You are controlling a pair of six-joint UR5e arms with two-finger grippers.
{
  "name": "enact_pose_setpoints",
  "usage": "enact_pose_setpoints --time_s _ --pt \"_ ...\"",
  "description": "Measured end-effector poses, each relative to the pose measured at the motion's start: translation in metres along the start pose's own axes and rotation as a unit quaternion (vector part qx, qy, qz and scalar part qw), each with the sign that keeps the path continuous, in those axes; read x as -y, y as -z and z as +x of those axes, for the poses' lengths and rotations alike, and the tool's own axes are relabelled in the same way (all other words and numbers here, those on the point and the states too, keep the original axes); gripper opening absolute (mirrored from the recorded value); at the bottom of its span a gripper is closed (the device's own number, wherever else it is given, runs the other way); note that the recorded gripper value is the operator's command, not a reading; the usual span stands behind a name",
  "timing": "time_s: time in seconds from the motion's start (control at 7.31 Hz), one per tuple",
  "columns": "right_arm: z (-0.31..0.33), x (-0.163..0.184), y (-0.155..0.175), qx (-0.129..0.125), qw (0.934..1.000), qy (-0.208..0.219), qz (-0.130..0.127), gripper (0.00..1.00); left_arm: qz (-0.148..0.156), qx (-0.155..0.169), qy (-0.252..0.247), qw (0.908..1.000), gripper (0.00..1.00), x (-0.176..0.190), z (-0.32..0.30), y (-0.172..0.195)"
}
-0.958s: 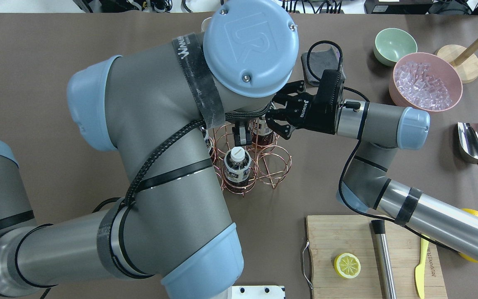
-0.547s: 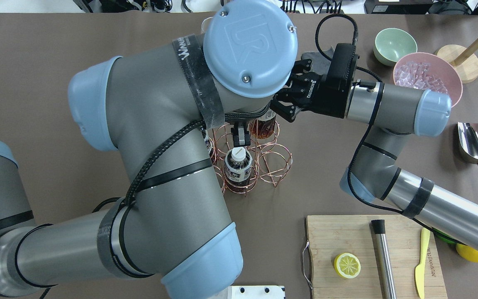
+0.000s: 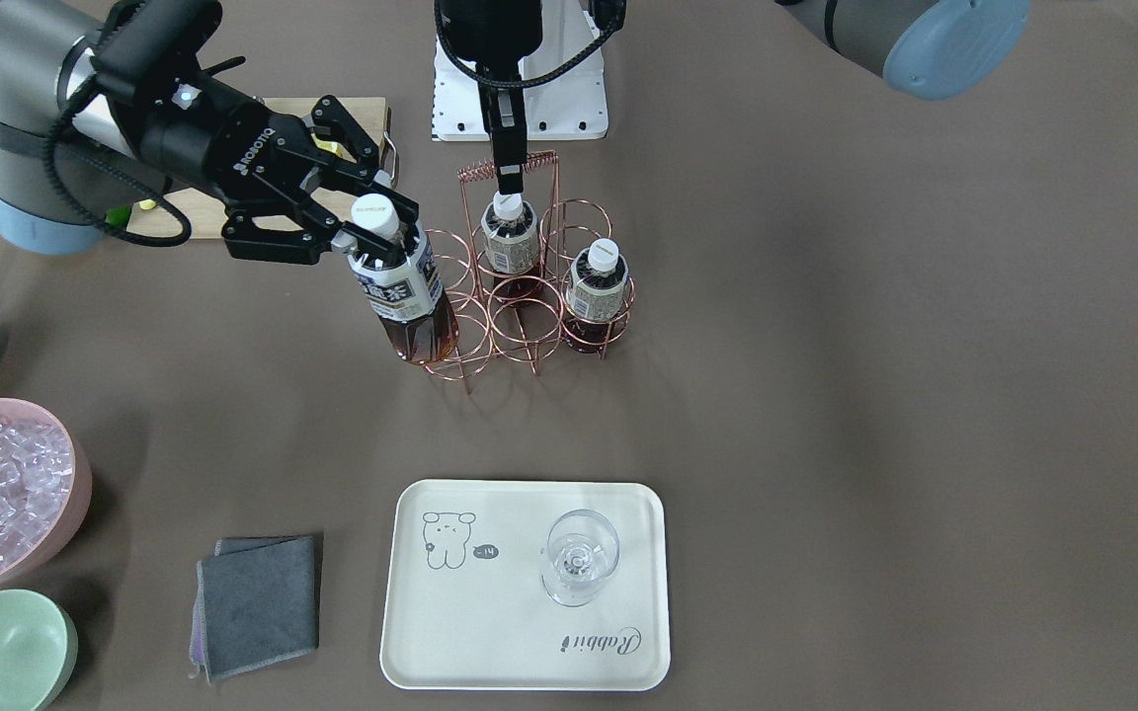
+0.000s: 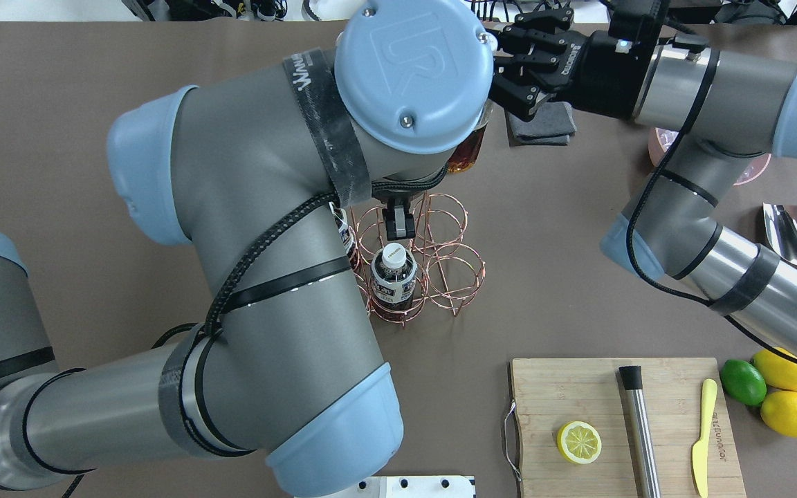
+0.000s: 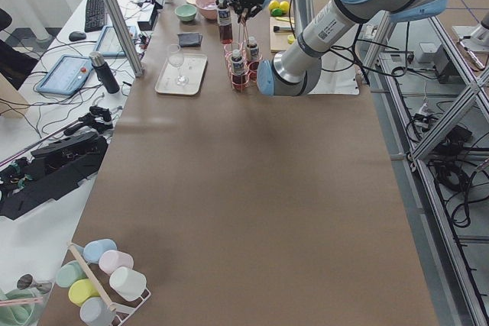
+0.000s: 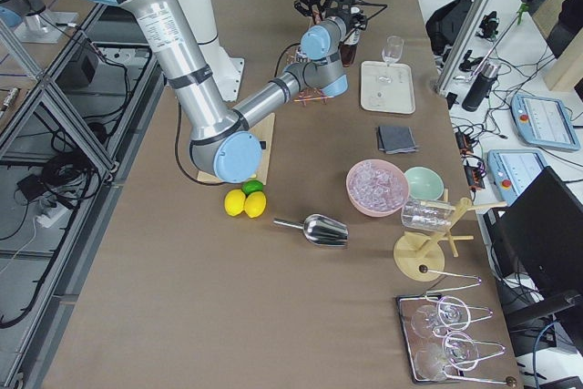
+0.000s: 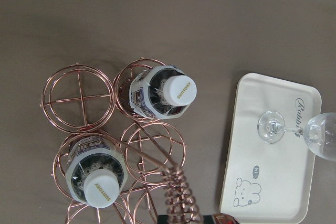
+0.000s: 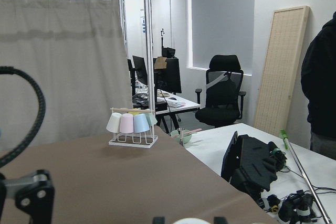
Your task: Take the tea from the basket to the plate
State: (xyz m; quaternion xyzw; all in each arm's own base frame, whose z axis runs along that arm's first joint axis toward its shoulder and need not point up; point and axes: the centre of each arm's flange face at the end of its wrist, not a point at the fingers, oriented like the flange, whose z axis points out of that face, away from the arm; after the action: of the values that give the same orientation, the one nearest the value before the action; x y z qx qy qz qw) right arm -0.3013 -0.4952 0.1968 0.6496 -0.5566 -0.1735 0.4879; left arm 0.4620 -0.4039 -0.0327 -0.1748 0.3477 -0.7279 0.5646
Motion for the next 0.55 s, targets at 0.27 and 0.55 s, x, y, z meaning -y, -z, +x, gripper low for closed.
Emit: enact_pose_setpoints --time_s 0.27,0.55 --pt "0.049 0.004 0.01 -0.041 0.999 0.007 -0.015 0.0 -0.006 -0.002 0.01 0.9999 0.0 0.011 0.02 0.014" --pt "0.109 -0.007 -0.003 -0.087 0.9954 0.006 -0.04 0.0 -0.014 -0.004 0.019 0.9997 0.0 0.04 0.056 0.04"
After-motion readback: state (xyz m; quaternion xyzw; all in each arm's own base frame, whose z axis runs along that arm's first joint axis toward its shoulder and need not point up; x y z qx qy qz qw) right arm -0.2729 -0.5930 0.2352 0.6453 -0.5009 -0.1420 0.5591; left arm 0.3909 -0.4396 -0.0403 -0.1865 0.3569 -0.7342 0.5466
